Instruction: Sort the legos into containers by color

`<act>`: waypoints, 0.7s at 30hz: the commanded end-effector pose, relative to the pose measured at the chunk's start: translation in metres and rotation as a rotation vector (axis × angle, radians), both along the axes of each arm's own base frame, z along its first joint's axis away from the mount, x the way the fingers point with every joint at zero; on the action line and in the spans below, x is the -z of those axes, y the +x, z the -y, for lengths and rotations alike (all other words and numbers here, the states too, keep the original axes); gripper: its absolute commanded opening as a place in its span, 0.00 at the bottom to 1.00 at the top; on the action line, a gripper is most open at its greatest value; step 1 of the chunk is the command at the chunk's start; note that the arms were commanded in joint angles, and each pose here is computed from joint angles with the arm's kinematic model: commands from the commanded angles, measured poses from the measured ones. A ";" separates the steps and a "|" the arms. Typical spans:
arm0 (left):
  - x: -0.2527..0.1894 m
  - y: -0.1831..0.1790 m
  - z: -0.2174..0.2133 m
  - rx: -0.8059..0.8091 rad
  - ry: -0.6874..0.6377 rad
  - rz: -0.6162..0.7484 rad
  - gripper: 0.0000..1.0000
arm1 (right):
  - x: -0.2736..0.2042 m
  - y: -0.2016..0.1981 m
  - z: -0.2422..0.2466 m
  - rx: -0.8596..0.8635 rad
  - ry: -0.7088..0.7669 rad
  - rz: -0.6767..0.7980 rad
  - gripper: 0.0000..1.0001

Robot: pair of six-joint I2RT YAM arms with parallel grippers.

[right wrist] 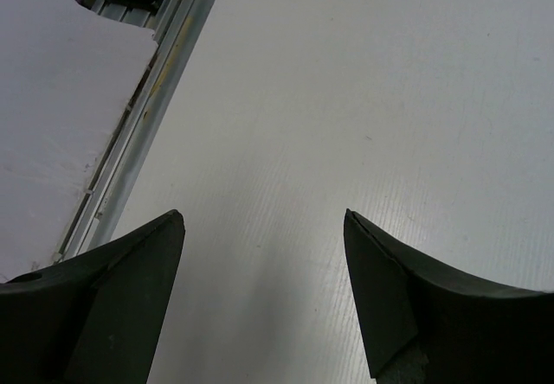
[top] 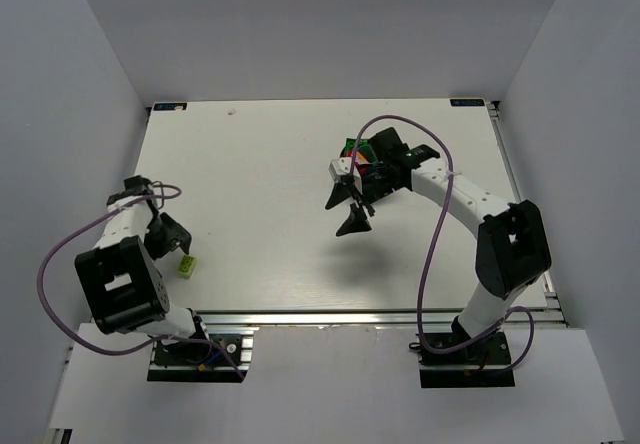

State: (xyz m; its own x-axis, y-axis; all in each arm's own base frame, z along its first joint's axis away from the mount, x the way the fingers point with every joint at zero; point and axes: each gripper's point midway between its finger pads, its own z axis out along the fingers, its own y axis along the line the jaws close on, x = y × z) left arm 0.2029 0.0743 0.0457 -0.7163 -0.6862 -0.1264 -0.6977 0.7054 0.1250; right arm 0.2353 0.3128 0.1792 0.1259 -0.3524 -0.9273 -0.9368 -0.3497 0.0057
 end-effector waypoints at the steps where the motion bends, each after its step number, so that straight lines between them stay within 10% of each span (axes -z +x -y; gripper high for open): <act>1: -0.008 0.010 -0.014 -0.160 -0.038 0.157 0.93 | -0.008 -0.005 0.003 0.002 0.043 -0.008 0.79; 17: 0.032 0.015 0.019 -0.246 -0.231 0.224 0.92 | -0.004 -0.006 0.010 0.034 0.038 -0.055 0.79; 21: 0.033 0.019 0.014 -0.282 -0.208 0.248 0.75 | -0.004 -0.007 0.013 0.041 0.033 -0.055 0.79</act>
State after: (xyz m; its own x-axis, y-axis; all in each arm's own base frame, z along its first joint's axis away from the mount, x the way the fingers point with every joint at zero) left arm 0.2098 0.0563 0.0137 -0.4995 -0.8637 -0.0670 -0.8506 0.5036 -0.1512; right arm 0.2326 0.3016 0.1673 0.0348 -0.3661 -0.9299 -0.9484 -0.3055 0.0848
